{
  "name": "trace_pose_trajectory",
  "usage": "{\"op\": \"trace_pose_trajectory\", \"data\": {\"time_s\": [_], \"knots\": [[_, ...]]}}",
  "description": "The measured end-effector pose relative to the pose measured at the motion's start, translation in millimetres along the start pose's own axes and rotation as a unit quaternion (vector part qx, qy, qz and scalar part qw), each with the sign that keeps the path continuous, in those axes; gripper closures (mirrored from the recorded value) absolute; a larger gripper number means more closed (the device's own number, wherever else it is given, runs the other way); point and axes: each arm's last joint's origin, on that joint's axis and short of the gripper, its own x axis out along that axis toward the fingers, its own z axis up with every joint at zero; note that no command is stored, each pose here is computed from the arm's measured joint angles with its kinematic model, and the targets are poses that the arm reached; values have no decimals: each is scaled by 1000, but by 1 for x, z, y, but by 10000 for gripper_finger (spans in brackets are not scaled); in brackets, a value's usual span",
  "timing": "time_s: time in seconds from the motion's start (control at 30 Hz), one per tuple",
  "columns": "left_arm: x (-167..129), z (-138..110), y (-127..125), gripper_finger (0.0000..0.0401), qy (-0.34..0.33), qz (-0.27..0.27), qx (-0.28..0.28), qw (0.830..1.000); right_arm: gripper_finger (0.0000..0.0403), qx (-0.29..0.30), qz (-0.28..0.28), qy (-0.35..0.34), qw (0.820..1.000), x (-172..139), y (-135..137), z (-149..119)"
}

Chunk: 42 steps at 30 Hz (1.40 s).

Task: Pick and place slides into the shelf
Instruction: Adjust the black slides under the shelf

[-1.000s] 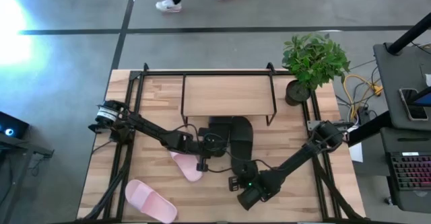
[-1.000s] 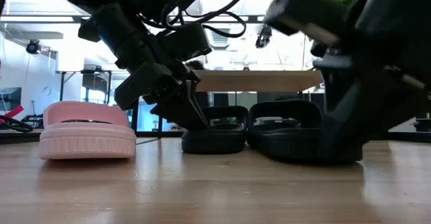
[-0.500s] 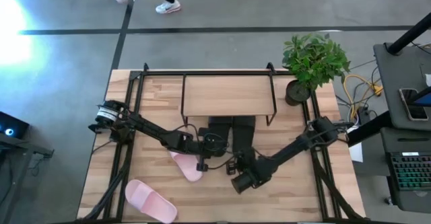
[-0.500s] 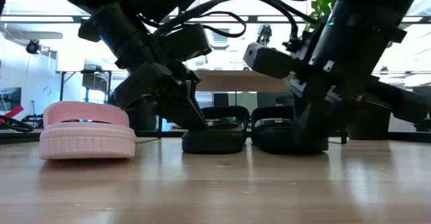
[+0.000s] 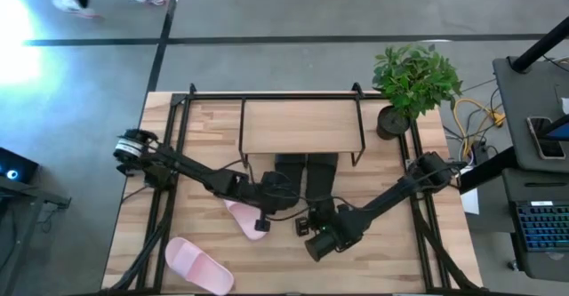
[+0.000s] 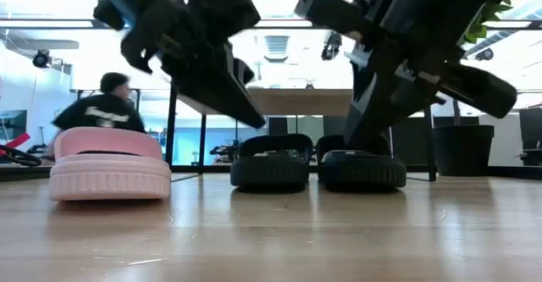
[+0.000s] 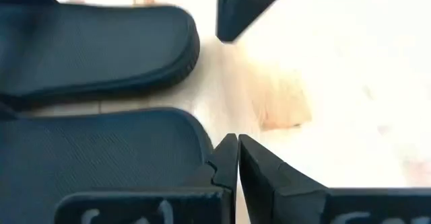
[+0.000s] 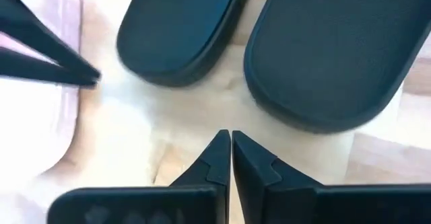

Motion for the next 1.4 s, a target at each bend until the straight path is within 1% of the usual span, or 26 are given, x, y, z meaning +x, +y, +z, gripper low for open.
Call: {"op": "trace_pose_trajectory", "data": {"time_s": [0.1,0.2,0.3,0.37,0.4,0.5,0.63,0.67,0.73,0.8,0.87,0.97,1.1,1.2,1.4], "knots": [[-15,6,1,401,-8,0,-3,1000,381,0,8,4,1000,-8,-1,-2],[-35,7,3,401,9,1,-30,1000,367,7,13,-1,1000,-23,-4,-1],[-52,0,4,401,25,-4,-65,998,362,52,-19,-5,998,-42,-17,3],[-60,-5,4,401,5,-19,-115,993,366,108,-56,-2,993,-54,-29,5],[-63,-10,4,401,-2,-22,-146,989,371,123,-73,0,990,-59,-34,5],[-70,-26,6,401,-43,-33,-242,969,386,133,-86,39,987,-68,-36,9],[-75,-46,9,401,-110,-53,-363,924,393,127,-133,46,982,-62,-43,16],[-75,-51,10,401,-121,-48,-385,914,394,125,-146,40,981,-58,-47,18],[-73,-66,15,401,-119,-18,-413,903,394,127,-164,32,978,-48,-53,22],[-70,-74,20,401,-119,3,-426,897,394,127,-190,23,973,-36,-62,28],[-69,-75,23,401,-121,9,-431,894,394,132,-210,11,969,-25,-70,33],[-64,-76,27,401,-117,19,-435,892,394,132,-223,7,966,-11,-77,39],[-55,-73,32,401,-110,34,-449,886,394,106,-188,18,976,4,-73,45],[-45,-75,33,401,-92,50,-438,893,394,98,-160,15,982,12,-68,50],[-24,-81,32,401,-58,63,-432,898,394,105,-176,-12,979,25,-75,61]]}}
